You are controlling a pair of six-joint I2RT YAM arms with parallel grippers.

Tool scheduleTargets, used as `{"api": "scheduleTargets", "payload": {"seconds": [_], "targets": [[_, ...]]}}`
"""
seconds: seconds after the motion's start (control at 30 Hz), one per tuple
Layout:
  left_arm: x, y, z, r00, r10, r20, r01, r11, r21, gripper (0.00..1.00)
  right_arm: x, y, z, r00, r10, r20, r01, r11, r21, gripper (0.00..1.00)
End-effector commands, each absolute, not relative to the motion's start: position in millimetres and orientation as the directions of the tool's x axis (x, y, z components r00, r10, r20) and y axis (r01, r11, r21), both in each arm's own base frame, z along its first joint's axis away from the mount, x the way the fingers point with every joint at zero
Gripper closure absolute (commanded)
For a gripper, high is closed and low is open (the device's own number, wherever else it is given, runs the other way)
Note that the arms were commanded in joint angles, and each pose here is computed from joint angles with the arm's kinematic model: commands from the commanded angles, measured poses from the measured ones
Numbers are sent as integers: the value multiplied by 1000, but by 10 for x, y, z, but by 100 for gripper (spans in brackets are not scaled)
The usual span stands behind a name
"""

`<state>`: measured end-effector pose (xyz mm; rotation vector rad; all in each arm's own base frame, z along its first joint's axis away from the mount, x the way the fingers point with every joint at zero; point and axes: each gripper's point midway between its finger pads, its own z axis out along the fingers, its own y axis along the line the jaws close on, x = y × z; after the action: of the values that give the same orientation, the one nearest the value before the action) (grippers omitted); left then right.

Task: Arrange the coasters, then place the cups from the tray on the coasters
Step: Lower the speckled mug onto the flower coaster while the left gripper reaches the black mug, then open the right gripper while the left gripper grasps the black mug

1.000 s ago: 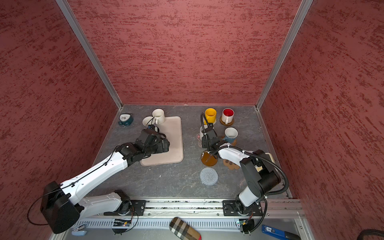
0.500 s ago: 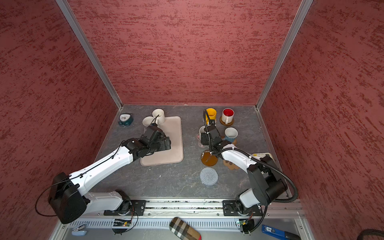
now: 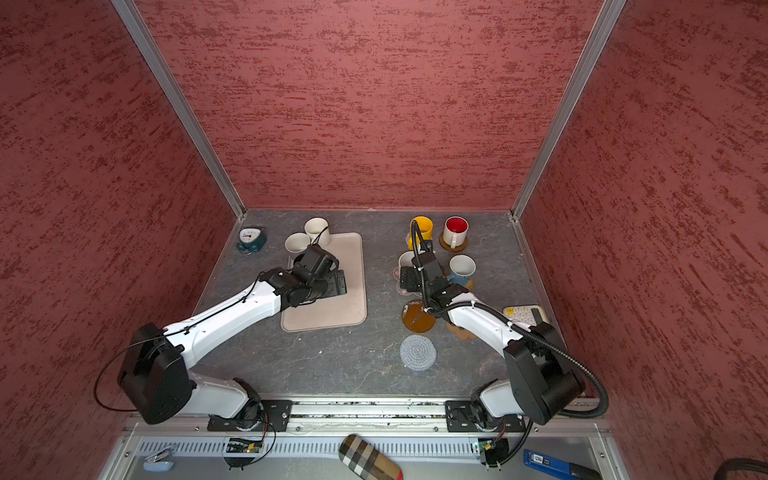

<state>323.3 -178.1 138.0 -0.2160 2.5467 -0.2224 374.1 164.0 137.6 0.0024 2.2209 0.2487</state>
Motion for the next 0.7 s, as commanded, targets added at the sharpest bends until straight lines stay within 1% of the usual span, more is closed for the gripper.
{"api": "scheduleTargets", "payload": {"seconds": [0.0, 0.1, 0.23, 0.4, 0.67], "targets": [[3397, -1747, 1377, -815, -255, -520, -174, 964, -201, 6, 3672, 1636, 1461, -609, 108, -786, -97, 973, 210, 9], [3512, -1679, 1276, -814, -314, -489, -273, 950, -155, 7, 3602, 1611, 1546, -595, 123, -794, -103, 968, 228, 9], [3657, -1678, 1169, -792, -369, -487, -355, 927, -124, 6, 3486, 1577, 1644, -578, 142, -803, -118, 960, 254, 8], [3806, -1625, 1129, -742, -430, -515, -434, 893, -119, 7, 3341, 1568, 1753, -563, 162, -811, -149, 945, 292, 8], [3959, -1472, 984, -703, -497, -509, -512, 850, -122, 13, 3227, 1641, 1833, -560, 181, -808, -204, 916, 346, 8]]}}
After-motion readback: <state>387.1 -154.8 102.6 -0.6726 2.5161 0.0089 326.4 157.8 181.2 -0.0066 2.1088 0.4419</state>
